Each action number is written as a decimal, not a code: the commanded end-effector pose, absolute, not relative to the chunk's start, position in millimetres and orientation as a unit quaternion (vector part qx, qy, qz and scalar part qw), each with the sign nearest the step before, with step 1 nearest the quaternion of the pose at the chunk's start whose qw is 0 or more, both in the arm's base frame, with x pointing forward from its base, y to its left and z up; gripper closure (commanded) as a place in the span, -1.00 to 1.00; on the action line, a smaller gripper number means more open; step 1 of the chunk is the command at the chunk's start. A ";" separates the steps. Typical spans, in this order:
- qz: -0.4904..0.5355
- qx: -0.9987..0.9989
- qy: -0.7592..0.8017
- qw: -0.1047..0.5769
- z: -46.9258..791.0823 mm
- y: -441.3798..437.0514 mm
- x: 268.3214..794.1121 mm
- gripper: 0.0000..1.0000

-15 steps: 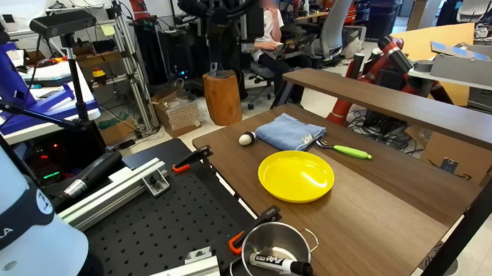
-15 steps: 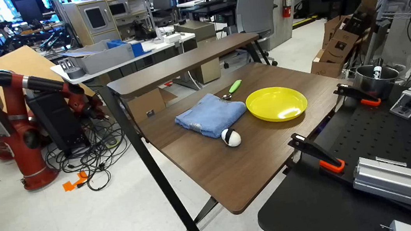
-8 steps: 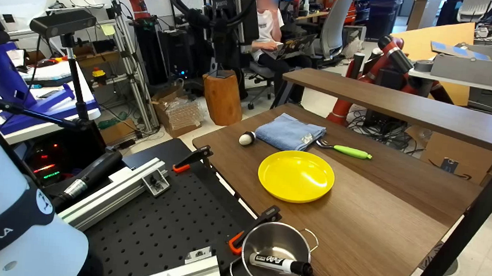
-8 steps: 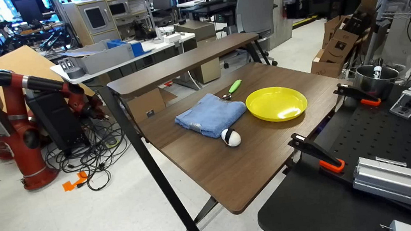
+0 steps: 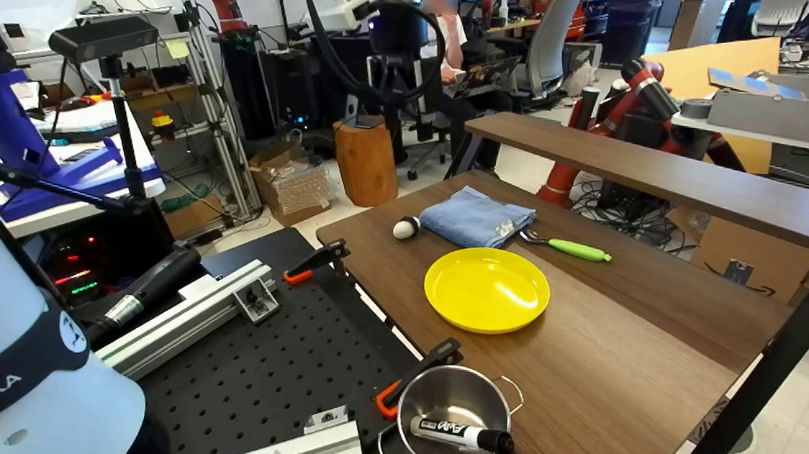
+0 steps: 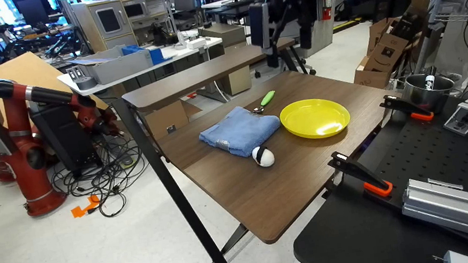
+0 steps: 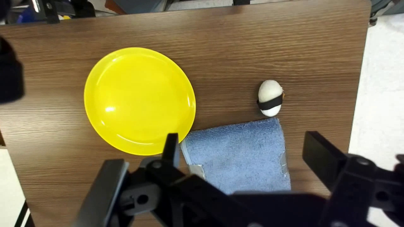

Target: Move the white object to the right

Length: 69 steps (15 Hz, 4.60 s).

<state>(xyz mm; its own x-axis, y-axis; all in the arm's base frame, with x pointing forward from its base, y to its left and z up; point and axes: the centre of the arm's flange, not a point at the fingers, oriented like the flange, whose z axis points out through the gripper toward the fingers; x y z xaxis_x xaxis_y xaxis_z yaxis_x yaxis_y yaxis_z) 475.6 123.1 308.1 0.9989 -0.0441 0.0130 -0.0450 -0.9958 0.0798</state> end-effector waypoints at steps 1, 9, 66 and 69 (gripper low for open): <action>0.015 0.999 -0.022 0.044 276.0 138.7 503.5 -1.00; -0.019 0.999 0.016 0.031 212.6 167.8 531.7 -1.00; -0.083 0.993 0.082 0.016 231.3 -131.6 628.7 0.91; -0.086 0.993 0.080 0.014 210.3 -153.5 654.3 0.91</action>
<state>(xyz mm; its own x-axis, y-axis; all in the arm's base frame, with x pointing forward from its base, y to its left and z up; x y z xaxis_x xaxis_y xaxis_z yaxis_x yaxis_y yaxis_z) 620.3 -137.5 225.5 0.9790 0.1457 -0.1423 0.1538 -0.9870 0.0472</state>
